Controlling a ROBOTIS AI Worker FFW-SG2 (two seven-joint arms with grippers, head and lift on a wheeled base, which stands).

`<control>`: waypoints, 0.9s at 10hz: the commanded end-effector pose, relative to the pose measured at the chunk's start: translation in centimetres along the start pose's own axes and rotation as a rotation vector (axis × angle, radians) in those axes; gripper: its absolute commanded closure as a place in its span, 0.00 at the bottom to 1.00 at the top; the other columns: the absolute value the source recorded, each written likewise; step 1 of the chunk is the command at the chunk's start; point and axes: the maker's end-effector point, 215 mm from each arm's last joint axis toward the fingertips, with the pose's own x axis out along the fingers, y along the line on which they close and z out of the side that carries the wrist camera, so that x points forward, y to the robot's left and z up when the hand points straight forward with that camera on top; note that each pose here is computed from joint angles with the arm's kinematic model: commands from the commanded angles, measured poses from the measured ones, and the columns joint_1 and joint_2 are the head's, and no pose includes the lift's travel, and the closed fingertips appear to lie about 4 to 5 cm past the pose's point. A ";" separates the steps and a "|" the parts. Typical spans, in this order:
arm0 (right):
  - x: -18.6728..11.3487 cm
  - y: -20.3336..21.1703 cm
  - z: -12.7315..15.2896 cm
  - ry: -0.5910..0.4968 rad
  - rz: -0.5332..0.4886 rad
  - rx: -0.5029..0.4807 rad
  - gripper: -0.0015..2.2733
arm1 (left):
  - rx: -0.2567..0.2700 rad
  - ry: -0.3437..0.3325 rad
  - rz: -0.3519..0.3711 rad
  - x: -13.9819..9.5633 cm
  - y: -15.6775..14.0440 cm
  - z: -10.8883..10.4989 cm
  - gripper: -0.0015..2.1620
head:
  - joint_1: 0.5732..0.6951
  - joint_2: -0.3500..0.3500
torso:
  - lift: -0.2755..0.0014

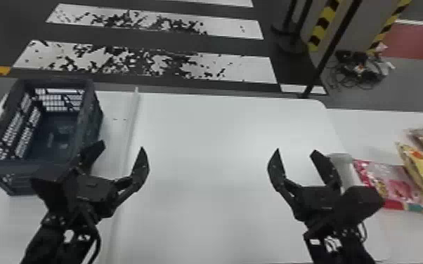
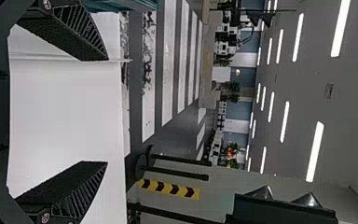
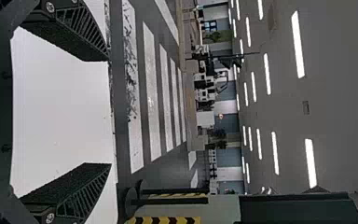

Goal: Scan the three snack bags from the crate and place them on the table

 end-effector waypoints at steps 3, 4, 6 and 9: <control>0.2 0.3 -0.2 0.012 0.005 0.001 0.04 | -0.001 0.000 0.000 0.1 0.0 0.2 0.04 | 1.00 0.35 | 0.77; 0.2 0.5 -0.2 0.012 0.009 0.003 0.04 | -0.001 -0.001 -0.001 0.1 -0.1 0.2 0.04 | 1.00 0.35 | 0.77; 0.2 0.5 -0.2 0.012 0.009 0.004 0.04 | -0.004 -0.001 0.000 0.1 -0.1 0.2 0.04 | 1.00 0.35 | 0.77; 0.3 0.8 -0.1 0.009 0.014 0.009 0.04 | -0.009 -0.005 0.006 0.2 -0.1 0.3 0.04 | 1.00 0.35 | 0.77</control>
